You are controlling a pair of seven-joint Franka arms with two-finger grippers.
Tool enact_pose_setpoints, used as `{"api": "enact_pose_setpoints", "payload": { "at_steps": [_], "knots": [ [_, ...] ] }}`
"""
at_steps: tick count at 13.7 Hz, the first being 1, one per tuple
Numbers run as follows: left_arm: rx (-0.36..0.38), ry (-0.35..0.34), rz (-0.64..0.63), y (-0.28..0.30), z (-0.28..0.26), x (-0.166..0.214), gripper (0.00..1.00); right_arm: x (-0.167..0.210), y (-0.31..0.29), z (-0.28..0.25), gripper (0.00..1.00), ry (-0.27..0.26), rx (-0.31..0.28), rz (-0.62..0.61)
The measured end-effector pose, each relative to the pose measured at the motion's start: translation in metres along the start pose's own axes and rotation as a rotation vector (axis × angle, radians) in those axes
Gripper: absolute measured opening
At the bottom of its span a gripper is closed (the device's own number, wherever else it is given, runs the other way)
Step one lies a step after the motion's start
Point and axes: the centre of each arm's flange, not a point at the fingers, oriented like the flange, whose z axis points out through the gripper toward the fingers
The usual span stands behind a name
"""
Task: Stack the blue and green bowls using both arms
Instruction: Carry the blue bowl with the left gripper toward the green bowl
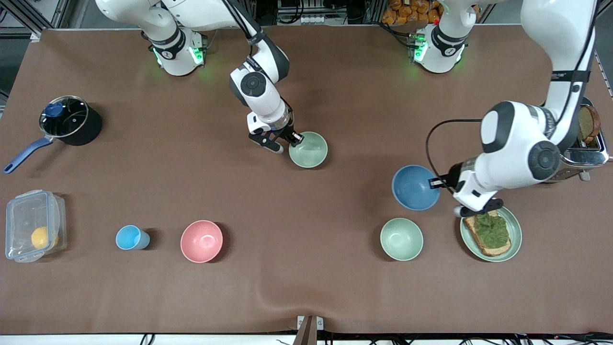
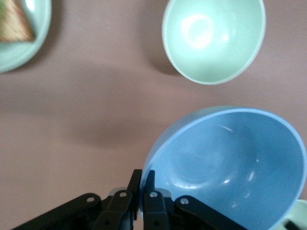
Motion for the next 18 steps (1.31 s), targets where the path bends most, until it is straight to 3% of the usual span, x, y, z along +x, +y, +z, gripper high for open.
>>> {"api": "enact_pose_setpoints", "payload": {
  "at_steps": [3, 6, 8, 13, 16, 18],
  "knots": [
    [-0.022, 0.011, -0.083, 0.062, 0.021, -0.037, 0.06, 0.017, -0.007, -0.009, 0.52, -0.009, -0.013, 0.054],
    [-0.026, 0.026, -0.147, 0.117, 0.060, -0.082, 0.06, 0.047, -0.020, -0.031, 0.82, -0.065, -0.105, 0.176],
    [-0.036, 0.033, -0.200, 0.134, 0.073, -0.096, 0.06, 0.073, -0.025, -0.046, 1.00, -0.103, -0.107, 0.307],
    [-0.098, 0.078, -0.326, 0.153, 0.104, -0.117, 0.06, 0.106, 0.003, -0.011, 1.00, -0.235, -0.117, 0.607],
    [-0.118, 0.056, -0.383, 0.161, 0.106, -0.126, 0.06, 0.115, 0.023, 0.038, 1.00, -0.270, -0.100, 0.746],
    [-0.119, 0.044, -0.387, 0.168, 0.107, -0.137, 0.06, 0.118, 0.026, 0.048, 1.00, -0.324, -0.063, 0.817]
  ]
}}
